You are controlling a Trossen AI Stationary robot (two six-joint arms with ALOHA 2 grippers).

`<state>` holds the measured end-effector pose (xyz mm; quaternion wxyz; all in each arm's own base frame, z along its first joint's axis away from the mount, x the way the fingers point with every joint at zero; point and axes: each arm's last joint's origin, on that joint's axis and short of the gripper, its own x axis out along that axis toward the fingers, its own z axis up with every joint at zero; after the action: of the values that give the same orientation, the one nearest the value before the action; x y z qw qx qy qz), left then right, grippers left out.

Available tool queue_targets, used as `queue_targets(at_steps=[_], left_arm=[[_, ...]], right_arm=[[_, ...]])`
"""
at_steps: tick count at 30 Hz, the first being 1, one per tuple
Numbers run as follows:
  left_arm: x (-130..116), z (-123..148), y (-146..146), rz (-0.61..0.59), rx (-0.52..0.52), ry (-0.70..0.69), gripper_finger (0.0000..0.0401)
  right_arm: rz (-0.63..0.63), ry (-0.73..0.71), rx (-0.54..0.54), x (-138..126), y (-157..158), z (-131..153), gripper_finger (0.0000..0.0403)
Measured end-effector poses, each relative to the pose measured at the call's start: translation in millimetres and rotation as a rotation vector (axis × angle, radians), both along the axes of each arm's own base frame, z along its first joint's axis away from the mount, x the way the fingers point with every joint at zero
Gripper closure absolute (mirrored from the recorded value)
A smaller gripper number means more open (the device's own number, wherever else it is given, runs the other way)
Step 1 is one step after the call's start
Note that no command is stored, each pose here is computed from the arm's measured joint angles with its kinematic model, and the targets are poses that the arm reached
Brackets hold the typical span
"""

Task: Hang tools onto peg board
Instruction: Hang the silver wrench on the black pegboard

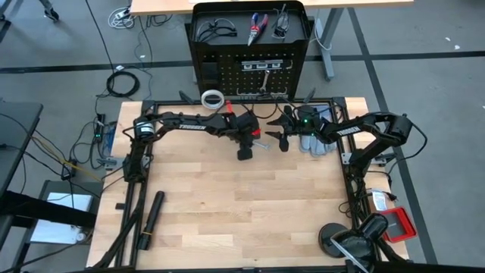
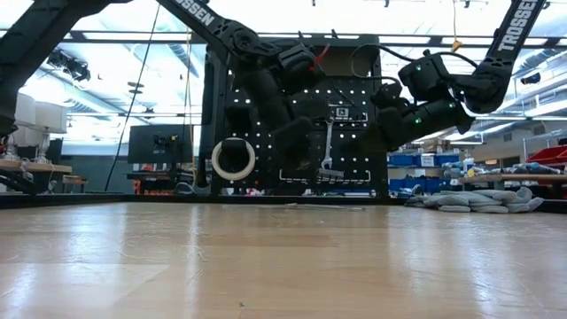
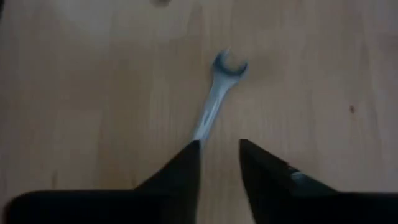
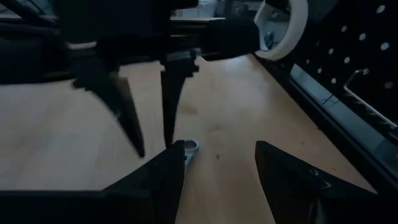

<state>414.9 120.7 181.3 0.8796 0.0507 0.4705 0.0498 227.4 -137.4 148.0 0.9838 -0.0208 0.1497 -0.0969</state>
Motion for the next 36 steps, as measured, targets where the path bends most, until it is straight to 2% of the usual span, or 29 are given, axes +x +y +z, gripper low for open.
queue_targets(at_steps=[3, 6, 11, 16, 20, 23, 28, 33, 36], left_arm=[[3.6, -4.2, 0.1, -0.027, 0.025, -0.011, 0.0229], [5.4, -9.4, 5.0, -0.024, 0.011, 0.0, 0.0189], [11.0, -19.2, 8.1, 0.001, 0.035, 0.013, 0.0181], [9.7, -38.4, 7.5, -0.01, -0.002, 0.085, 0.02], [8.4, -40.5, 5.8, -0.023, -0.028, 0.108, 0.0228], [9.0, -41.7, 0.2, -0.032, -0.021, 0.116, 0.0274], [10.2, -41.8, -12.7, -0.058, -0.012, 0.142, 0.0379], [11.1, -39.8, -26.5, -0.059, 0.042, 0.186, 0.0386], [12.3, -32.7, -32.1, -0.066, 0.032, 0.228, 0.0389]], right_arm=[[0.004, -0.002, 0.0, 0.1, 0.1, 0.1, 0.0199], [0.012, -0.006, 0.001, 0.2, 0.3, 0.4, 0.0199], [0.032, -0.025, -0.004, 0.9, 0.5, 2.4, 0.0199], [0.036, -0.031, -0.007, 1.1, 0.5, 2.9, 0.0199], [0.037, -0.031, -0.007, 1.1, 0.5, 3.0, 0.0199], [0.037, -0.032, -0.006, 1.1, 0.6, 3.0, 0.0199], [0.036, -0.028, -0.004, 0.8, 0.3, 2.6, 0.0199], [0.036, -0.026, -0.002, 0.6, 0.2, 2.3, 0.0199], [0.036, -0.021, 0.001, 0.5, 0.3, 1.8, 0.0199]])
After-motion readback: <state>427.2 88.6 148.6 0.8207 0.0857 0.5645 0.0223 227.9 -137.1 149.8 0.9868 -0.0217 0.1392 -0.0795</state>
